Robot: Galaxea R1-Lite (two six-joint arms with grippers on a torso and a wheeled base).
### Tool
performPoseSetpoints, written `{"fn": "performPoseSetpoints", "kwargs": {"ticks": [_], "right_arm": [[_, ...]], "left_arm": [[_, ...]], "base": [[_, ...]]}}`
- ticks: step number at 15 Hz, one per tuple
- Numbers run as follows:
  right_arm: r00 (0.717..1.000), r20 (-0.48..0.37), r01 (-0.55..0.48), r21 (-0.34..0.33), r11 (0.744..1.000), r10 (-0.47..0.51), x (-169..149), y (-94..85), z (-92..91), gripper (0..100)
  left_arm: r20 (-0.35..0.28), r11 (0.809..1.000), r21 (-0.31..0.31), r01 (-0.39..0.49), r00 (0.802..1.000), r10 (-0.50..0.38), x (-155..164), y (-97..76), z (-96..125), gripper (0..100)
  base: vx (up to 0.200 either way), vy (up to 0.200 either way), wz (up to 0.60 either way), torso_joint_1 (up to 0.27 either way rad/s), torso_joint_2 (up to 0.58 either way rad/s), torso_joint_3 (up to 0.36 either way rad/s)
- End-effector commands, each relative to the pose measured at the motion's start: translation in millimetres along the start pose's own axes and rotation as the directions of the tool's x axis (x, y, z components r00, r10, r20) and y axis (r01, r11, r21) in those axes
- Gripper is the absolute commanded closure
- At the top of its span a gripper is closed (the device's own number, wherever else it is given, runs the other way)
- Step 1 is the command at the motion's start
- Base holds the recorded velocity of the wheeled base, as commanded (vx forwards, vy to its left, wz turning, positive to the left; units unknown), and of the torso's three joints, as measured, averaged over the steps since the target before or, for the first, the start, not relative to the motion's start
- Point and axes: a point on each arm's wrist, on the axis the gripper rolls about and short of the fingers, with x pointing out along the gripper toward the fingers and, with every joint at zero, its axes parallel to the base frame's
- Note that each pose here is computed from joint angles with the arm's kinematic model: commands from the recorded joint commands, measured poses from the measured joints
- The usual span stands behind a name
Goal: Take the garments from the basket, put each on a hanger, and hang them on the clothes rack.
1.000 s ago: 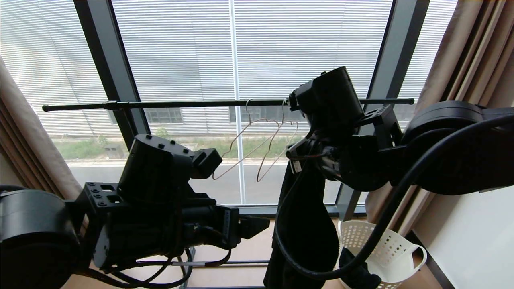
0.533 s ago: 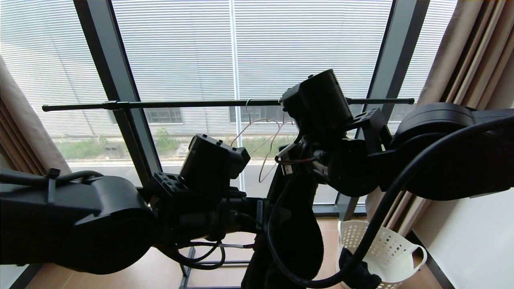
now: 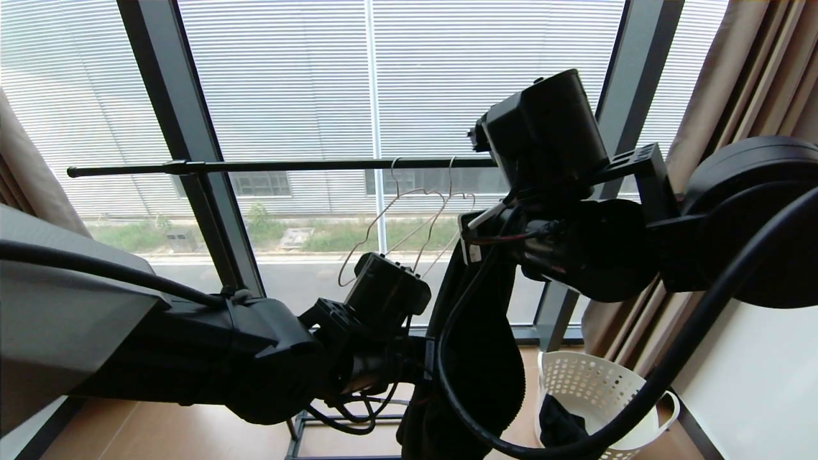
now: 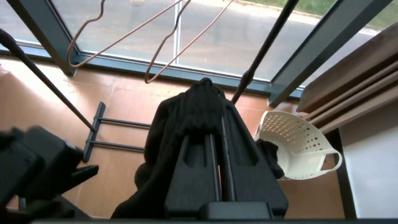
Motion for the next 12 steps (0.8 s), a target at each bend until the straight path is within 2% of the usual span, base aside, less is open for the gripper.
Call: {"fn": "performPoseSetpoints", "kwargs": {"ticks": [1, 6, 11, 12], "right_arm": [[1.0, 0.018, 0.011, 0.039, 0.999, -0.012, -7, -13.5, 8.7, 100], [0.997, 0.02, 0.07, 0.086, 0.994, -0.072, -3, -39.7, 14.8, 100], [0.994, 0.018, 0.107, 0.126, 0.986, -0.11, -5, -59.8, 15.1, 100], [0.994, 0.018, 0.108, 0.13, 0.986, -0.112, -8, -63.0, 13.8, 100]], "left_arm": [[-0.043, 1.0, 0.012, -0.017, 0.999, 0.018, 5, 2.7, -13, 0], [-0.082, 0.999, 0.035, -0.022, 0.996, 0.025, -18, 9.3, -34, 0], [-0.076, 0.999, 0.048, -0.003, 0.997, 0.007, -39, 9.9, -42, 0], [-0.075, 0.999, 0.047, -0.003, 0.997, 0.006, -44, 12.0, -45, 100]], "base": [[0.0, 0.0, 0.0, 0.0, 0.0, 0.0], [0.0, 0.0, 0.0, 0.0, 0.0, 0.0], [0.0, 0.0, 0.0, 0.0, 0.0, 0.0], [0.0, 0.0, 0.0, 0.0, 0.0, 0.0]]}}
